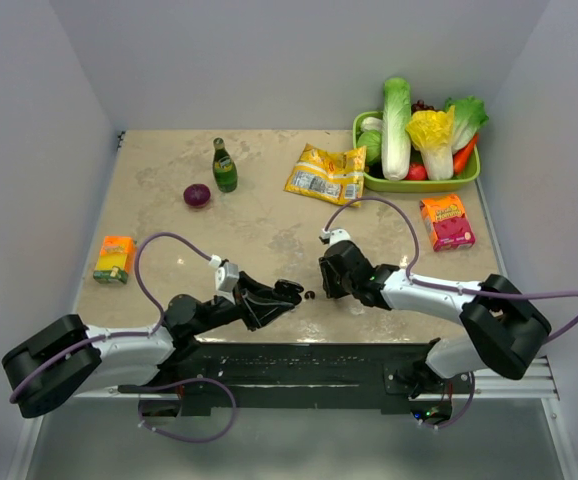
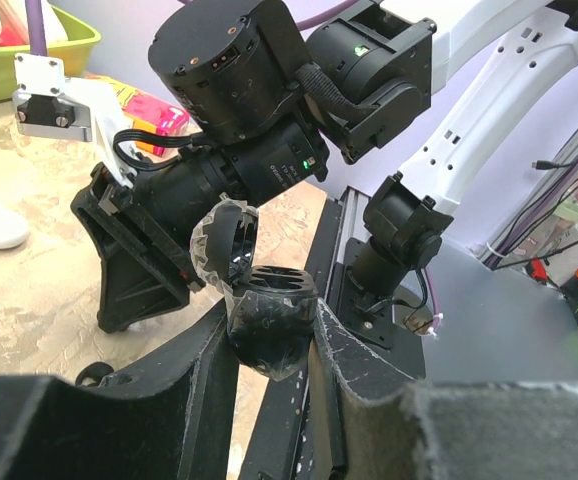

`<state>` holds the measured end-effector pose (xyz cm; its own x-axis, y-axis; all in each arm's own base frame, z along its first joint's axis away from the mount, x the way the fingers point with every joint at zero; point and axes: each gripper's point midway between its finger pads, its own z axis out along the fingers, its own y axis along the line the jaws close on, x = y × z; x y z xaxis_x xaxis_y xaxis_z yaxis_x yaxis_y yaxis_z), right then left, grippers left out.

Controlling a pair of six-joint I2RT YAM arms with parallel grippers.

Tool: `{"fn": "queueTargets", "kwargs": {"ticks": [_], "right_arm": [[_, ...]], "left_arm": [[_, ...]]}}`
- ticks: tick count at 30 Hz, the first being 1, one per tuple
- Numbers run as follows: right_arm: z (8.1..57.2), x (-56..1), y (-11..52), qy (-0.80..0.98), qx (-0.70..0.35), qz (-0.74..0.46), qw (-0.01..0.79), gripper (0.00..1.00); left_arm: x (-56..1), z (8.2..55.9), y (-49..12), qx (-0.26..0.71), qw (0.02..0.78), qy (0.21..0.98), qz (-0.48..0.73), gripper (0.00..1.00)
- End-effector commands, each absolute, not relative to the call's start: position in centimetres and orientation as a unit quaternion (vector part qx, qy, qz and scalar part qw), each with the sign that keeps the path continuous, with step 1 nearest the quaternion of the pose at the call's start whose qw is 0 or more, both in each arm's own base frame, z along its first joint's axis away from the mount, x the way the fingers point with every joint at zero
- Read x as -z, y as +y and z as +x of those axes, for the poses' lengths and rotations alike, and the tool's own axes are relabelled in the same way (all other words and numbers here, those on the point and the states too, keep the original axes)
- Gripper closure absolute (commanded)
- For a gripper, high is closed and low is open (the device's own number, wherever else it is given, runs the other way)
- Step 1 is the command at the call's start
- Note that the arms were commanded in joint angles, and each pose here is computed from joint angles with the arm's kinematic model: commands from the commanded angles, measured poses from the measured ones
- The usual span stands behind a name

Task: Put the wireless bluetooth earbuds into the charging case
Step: Pick up the earbud from the center of the board.

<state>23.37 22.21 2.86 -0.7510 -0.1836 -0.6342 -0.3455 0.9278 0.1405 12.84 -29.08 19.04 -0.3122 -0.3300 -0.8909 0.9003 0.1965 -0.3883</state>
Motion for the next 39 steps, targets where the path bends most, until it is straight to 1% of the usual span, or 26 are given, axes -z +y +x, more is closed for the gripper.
{"fn": "queueTargets", "kwargs": {"ticks": [1,2,5,6,7,8,13,16,17,20,21,22,25,27,31,36,39], "right_arm": [[24.1,-4.1,22.0,0.925,-0.118,-0.129,0.338,0.75],[24.1,-4.2,22.0,0.924,-0.117,-0.129,0.339,0.8],[24.2,-4.2,21.8,0.925,-0.113,-0.125,0.341,0.86],[24.1,-4.1,21.7,0.926,-0.111,-0.124,0.339,0.92],[24.2,-4.2,21.6,0.926,-0.11,-0.121,0.341,0.95],[24.3,-4.3,21.6,0.925,-0.109,-0.119,0.343,1.0],[24.6,-6.9,21.6,0.915,-0.12,-0.113,0.369,1.0],[24.7,-12.1,22.4,0.883,-0.169,-0.131,0.418,1.0],[23.7,-14.7,23.4,0.864,-0.22,-0.148,0.429,1.0],[22.3,-21.0,24.0,0.809,-0.288,-0.177,0.48,1.0],[21.3,-22.2,24.6,0.795,-0.317,-0.199,0.479,1.0],[20.9,-24.0,24.9,0.778,-0.329,-0.218,0.489,1.0],[18.8,-26.6,25.5,0.751,-0.363,-0.273,0.48,1.0],[17.6,-27.8,25.6,0.733,-0.379,-0.301,0.478,1.0],[14.2,-29.5,27.0,0.683,-0.45,-0.36,0.449,1.0],[12.0,-30.8,27.4,0.633,-0.491,-0.4,0.446,1.0],[10.4,-30.8,27.2,0.601,-0.507,-0.431,0.444,1.0]], "left_arm": [[-20.3,8.4,-23.4,0.61,0.595,0.461,0.248,1.0],[-20.3,8.4,-23.3,0.61,0.595,0.461,0.248,1.0],[-20.3,8.4,-23.4,0.61,0.595,0.461,0.248,1.0],[-20.3,8.4,-23.4,0.61,0.595,0.461,0.248,1.0],[-20.3,8.4,-23.4,0.611,0.594,0.461,0.248,1.0],[-20.3,8.4,-23.4,0.611,0.594,0.461,0.248,1.0],[-20.5,8.4,-23.4,0.612,0.596,0.457,0.247,1.0],[-20.7,8.4,-23.3,0.611,0.599,0.455,0.245,1.0],[-20.8,8.5,-23.3,0.611,0.602,0.453,0.243,1.0],[-21.1,8.9,-23.0,0.607,0.61,0.454,0.231,1.0],[-21.4,9.1,-22.8,0.605,0.617,0.45,0.225,1.0],[-21.4,9.2,-22.7,0.604,0.619,0.45,0.222,1.0],[-21.7,9.5,-22.6,0.601,0.624,0.449,0.217,1.0],[-21.9,9.5,-22.4,0.604,0.626,0.443,0.216,1.0],[-22.7,9.2,-22.2,0.61,0.63,0.427,0.22,1.0],[-23.8,8.2,-22.7,0.624,0.622,0.4,0.253,1.0],[-23.4,8.0,-23.0,0.627,0.611,0.405,0.263,1.0]]}}
